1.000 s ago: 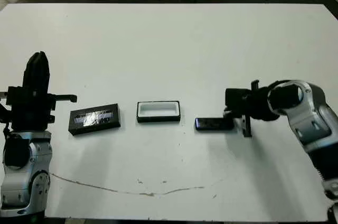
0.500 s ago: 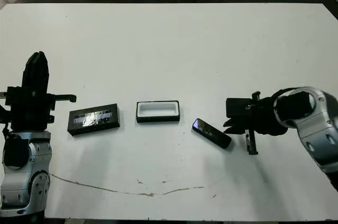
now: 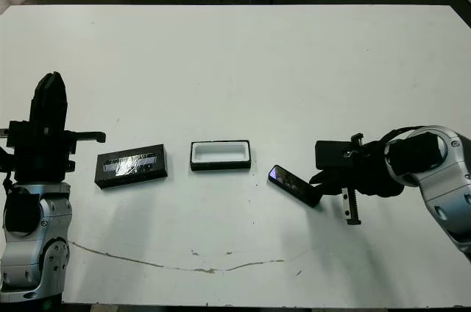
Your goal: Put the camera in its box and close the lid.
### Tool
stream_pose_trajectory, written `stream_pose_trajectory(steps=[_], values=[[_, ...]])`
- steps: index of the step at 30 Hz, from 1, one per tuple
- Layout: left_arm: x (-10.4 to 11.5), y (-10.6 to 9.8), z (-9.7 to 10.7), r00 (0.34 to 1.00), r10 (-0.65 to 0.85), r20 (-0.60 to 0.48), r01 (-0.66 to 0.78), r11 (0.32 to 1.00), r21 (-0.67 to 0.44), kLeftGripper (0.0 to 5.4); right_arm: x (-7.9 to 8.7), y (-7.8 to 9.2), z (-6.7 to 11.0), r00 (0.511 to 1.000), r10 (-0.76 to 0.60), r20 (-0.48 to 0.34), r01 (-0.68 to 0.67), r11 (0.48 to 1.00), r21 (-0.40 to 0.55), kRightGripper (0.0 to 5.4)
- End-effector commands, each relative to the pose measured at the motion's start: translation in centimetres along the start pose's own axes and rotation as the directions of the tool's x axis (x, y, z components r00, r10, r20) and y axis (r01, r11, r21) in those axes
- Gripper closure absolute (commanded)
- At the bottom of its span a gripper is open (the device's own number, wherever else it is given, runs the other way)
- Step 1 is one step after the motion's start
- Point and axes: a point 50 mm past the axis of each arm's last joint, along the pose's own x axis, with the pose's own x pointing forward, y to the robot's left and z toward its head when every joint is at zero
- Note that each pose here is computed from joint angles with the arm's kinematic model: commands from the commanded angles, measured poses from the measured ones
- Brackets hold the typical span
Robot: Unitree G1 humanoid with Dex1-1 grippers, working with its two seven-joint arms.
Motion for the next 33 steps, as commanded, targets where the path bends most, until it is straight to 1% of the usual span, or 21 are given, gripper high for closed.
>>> stream_pose_trajectory(steps=[1,3,7,9,10,12,14,16,18,22,24,25,27,29,31,33], values=[[-0.4,0.3,-0.5,0.999,0.009,-0.037,-0.009,1.000,0.003,5.38,-0.6,-0.5,-1.0,0.994,-0.109,-0.019,0.109,0.994,0.009,5.40],[-0.4,0.4,-0.5,0.999,0.009,-0.036,-0.009,1.000,0.008,5.38,-1.4,-1.1,-1.2,0.987,-0.158,-0.009,0.158,0.986,0.043,5.40],[-0.4,0.3,-0.6,0.999,0.010,-0.038,-0.009,1.000,0.008,5.38,-2.6,-2.2,-2.1,0.975,-0.214,0.055,0.209,0.975,0.078,5.40],[-0.4,0.3,-0.6,0.999,0.007,-0.037,-0.007,1.000,0.004,5.38,-3.1,-2.7,-2.5,0.970,-0.219,0.109,0.208,0.972,0.109,5.40],[-0.4,0.2,-0.6,0.999,0.007,-0.039,-0.007,1.000,0.004,5.38,-3.5,-2.9,-2.5,0.965,-0.216,0.148,0.198,0.972,0.129,5.40],[-0.4,0.2,-0.6,0.999,0.009,-0.041,-0.009,1.000,0.009,5.38,-4.0,-3.3,-2.6,0.948,-0.199,0.248,0.143,0.964,0.223,5.40],[-0.4,0.2,-0.6,0.999,0.006,-0.040,-0.006,1.000,0.011,5.38,-4.3,-3.5,-2.8,0.921,-0.196,0.337,0.082,0.942,0.325,5.40],[-0.4,0.2,-0.6,0.999,0.007,-0.042,-0.007,1.000,0.007,5.38,-4.3,-3.4,-2.8,0.890,-0.243,0.386,0.098,0.929,0.358,5.40],[-0.5,0.2,-0.7,0.999,0.010,-0.043,-0.009,1.000,0.006,5.38,-4.0,-3.0,-2.7,0.866,-0.305,0.397,0.159,0.919,0.360,5.40],[-0.5,0.1,-0.7,0.999,0.013,-0.047,-0.013,1.000,-0.002,5.38,-3.3,-1.8,-1.6,0.795,-0.377,0.476,0.174,0.892,0.417,5.40],[-0.5,0.1,-0.7,0.999,0.013,-0.049,-0.013,1.000,-0.002,5.38,-3.2,-1.2,-1.2,0.776,-0.404,0.484,0.194,0.884,0.426,5.40],[-0.5,0.1,-0.7,0.999,0.012,-0.051,-0.012,1.000,-0.002,5.38,-3.0,-0.9,-1.2,0.767,-0.418,0.487,0.196,0.875,0.442,5.40],[-0.5,0.1,-0.8,0.999,0.010,-0.050,-0.010,1.000,0.003,5.40,-2.2,-0.4,-2.2,0.764,-0.447,0.466,0.204,0.852,0.482,5.17],[-0.5,0.1,-0.8,0.999,0.010,-0.048,-0.010,1.000,0.002,5.40,-1.2,0.1,-3.6,0.774,-0.459,0.436,0.230,0.846,0.482,4.82],[-0.6,0.1,-0.8,0.999,0.011,-0.051,-0.011,1.000,-0.001,5.40,-0.5,0.6,-4.4,0.781,-0.466,0.417,0.257,0.847,0.466,4.38],[-0.6,0.1,-0.8,0.998,0.010,-0.054,-0.010,1.000,-0.003,5.40,0.2,1.1,-4.9,0.780,-0.469,0.414,0.261,0.846,0.466,3.94]])
